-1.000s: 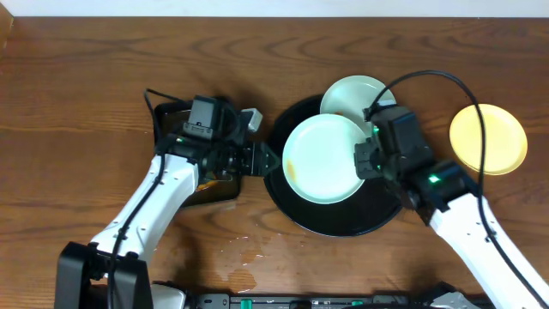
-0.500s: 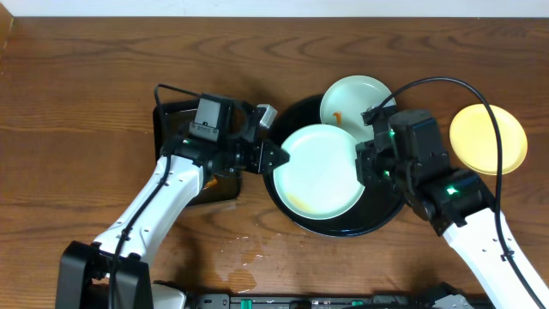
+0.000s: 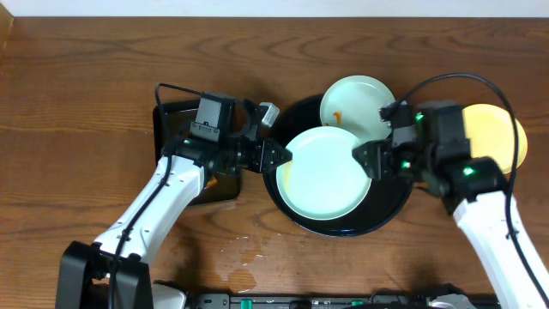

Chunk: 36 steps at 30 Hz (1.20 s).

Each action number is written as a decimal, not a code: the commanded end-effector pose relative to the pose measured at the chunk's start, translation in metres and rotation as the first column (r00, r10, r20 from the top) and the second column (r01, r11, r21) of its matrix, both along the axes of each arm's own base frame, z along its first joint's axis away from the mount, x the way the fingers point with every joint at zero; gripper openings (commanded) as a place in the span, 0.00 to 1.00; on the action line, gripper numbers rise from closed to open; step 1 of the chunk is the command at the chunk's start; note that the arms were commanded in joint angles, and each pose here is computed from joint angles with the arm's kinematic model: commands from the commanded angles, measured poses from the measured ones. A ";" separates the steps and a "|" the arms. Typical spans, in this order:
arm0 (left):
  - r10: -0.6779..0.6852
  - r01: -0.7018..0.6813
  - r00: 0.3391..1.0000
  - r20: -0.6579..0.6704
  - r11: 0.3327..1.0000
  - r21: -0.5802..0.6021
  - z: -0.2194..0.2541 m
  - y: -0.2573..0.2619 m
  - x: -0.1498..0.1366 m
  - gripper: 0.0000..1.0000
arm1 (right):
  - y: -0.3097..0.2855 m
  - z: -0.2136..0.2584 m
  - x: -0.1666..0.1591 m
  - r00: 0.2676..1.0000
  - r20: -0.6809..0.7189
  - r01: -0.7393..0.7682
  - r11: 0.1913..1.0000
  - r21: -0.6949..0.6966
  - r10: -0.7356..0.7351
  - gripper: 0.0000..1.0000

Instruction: Clean dirty plates on tray and stack at the side

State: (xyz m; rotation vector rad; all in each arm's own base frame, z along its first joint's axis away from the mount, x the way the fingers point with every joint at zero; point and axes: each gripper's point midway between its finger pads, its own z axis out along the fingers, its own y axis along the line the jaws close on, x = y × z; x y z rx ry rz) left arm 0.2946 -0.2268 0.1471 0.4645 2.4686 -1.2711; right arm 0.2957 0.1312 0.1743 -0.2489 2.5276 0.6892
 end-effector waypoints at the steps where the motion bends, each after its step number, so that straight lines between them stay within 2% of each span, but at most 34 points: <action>1: -0.028 0.028 1.000 0.015 0.999 -0.034 0.007 -0.005 -0.001 0.07 | 0.024 0.017 -0.012 0.987 -0.051 -0.131 0.951 0.281 0.152 0.38; 3: -0.028 0.028 0.999 0.021 0.999 -0.036 0.008 -0.005 0.000 0.07 | 0.028 0.020 -0.014 0.980 -0.067 -0.153 0.921 0.360 0.189 0.35; 9: -0.025 0.027 0.999 0.036 0.999 -0.037 0.009 -0.005 0.002 0.08 | 0.040 0.025 -0.020 0.961 -0.092 -0.189 0.859 0.476 0.262 0.35; 14: -0.025 0.027 0.999 0.040 0.999 -0.038 0.010 -0.005 0.003 0.07 | 0.041 0.025 -0.021 0.960 -0.096 -0.188 0.856 0.481 0.264 0.11; 17: -0.025 0.027 0.999 0.039 0.999 -0.038 0.010 -0.005 0.003 0.07 | 0.037 0.020 -0.019 0.964 -0.105 -0.171 0.876 0.451 0.243 0.01; 19: -0.025 0.027 0.999 0.040 0.999 -0.038 0.010 -0.005 0.003 0.09 | 0.032 0.013 -0.015 0.970 -0.114 -0.150 0.901 0.406 0.213 0.01; 20: -0.025 0.027 0.999 0.039 0.999 -0.038 0.010 -0.005 0.003 0.16 | 0.030 0.009 -0.013 0.973 -0.117 -0.140 0.913 0.384 0.199 0.01; 22: -0.018 0.019 0.999 0.042 0.999 -0.029 0.008 -0.004 0.004 0.41 | 0.021 -0.001 -0.007 0.981 -0.123 -0.107 0.944 0.312 0.152 0.01; 23: 0.001 -0.001 0.999 0.045 1.000 -0.002 0.005 -0.001 0.007 0.47 | 0.015 -0.007 -0.003 0.985 -0.125 -0.085 0.961 0.265 0.121 0.01; 25: 0.059 -0.062 0.997 0.042 0.996 0.072 -0.005 0.010 0.014 0.53 | 0.000 -0.018 0.005 0.991 -0.125 -0.032 0.986 0.165 0.053 0.01; 29: 0.155 -0.156 0.988 0.013 0.978 0.136 -0.009 0.033 0.019 0.56 | -0.030 -0.032 0.019 0.993 -0.093 0.076 0.997 -0.020 -0.078 0.01; 32: 0.297 -0.283 0.955 -0.013 0.920 0.273 -0.023 0.068 0.021 0.56 | -0.038 -0.031 0.023 0.991 -0.063 0.116 0.991 -0.073 -0.121 0.01; 36: 0.579 -0.475 0.815 -0.033 0.700 0.532 -0.052 0.142 0.014 0.56 | -0.036 -0.028 0.022 0.993 -0.018 0.116 0.982 -0.148 -0.120 0.01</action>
